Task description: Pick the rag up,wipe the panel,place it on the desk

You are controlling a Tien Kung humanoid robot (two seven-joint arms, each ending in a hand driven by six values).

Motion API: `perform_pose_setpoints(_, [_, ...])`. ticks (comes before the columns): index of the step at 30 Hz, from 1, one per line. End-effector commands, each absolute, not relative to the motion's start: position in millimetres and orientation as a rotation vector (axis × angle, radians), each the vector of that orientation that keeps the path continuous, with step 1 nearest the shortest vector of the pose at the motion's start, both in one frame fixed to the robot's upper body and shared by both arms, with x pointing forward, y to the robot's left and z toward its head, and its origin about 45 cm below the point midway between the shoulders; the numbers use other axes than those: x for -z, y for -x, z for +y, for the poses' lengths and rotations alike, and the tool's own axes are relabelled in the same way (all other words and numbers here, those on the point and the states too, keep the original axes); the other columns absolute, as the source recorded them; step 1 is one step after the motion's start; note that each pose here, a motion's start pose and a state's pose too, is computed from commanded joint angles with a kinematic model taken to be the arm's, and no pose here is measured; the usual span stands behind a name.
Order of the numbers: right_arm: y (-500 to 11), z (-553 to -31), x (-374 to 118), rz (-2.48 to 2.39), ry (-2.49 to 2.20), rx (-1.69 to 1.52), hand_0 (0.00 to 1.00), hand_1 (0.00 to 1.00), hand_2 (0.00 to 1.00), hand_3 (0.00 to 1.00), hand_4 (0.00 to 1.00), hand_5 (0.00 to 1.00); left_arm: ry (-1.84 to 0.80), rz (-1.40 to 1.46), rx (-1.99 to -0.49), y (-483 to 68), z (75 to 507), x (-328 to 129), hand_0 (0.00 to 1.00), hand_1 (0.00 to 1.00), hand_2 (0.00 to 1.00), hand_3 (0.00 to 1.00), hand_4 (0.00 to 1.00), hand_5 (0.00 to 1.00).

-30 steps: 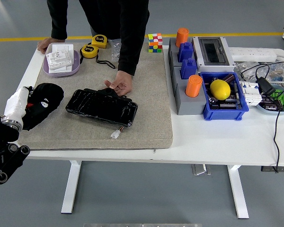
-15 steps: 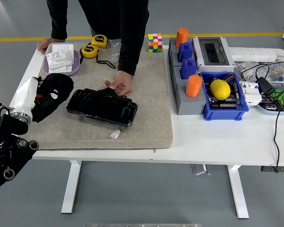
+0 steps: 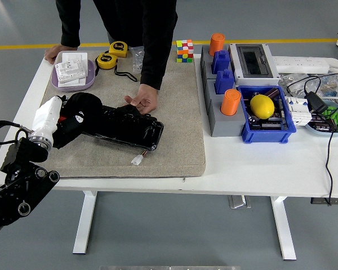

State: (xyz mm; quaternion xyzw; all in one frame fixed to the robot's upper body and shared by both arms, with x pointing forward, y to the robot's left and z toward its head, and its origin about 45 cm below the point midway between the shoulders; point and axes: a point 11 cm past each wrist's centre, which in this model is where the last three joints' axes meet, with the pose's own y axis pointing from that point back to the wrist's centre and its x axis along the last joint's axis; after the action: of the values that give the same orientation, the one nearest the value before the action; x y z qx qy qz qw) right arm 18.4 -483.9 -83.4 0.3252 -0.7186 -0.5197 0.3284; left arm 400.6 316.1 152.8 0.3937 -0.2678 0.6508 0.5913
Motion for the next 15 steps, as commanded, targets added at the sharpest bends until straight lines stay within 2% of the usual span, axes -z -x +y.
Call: perform_pose_setpoints(15, [-15.9,-487.4,82.3,-1.875,-0.846,1.357,0.734,0.633,0.694,0.616,0.998,0.566,-0.890,-0.700,-1.347,-394.0,262.4,-146.6,0.345,0.173,0.525,0.410,0.089,0.002])
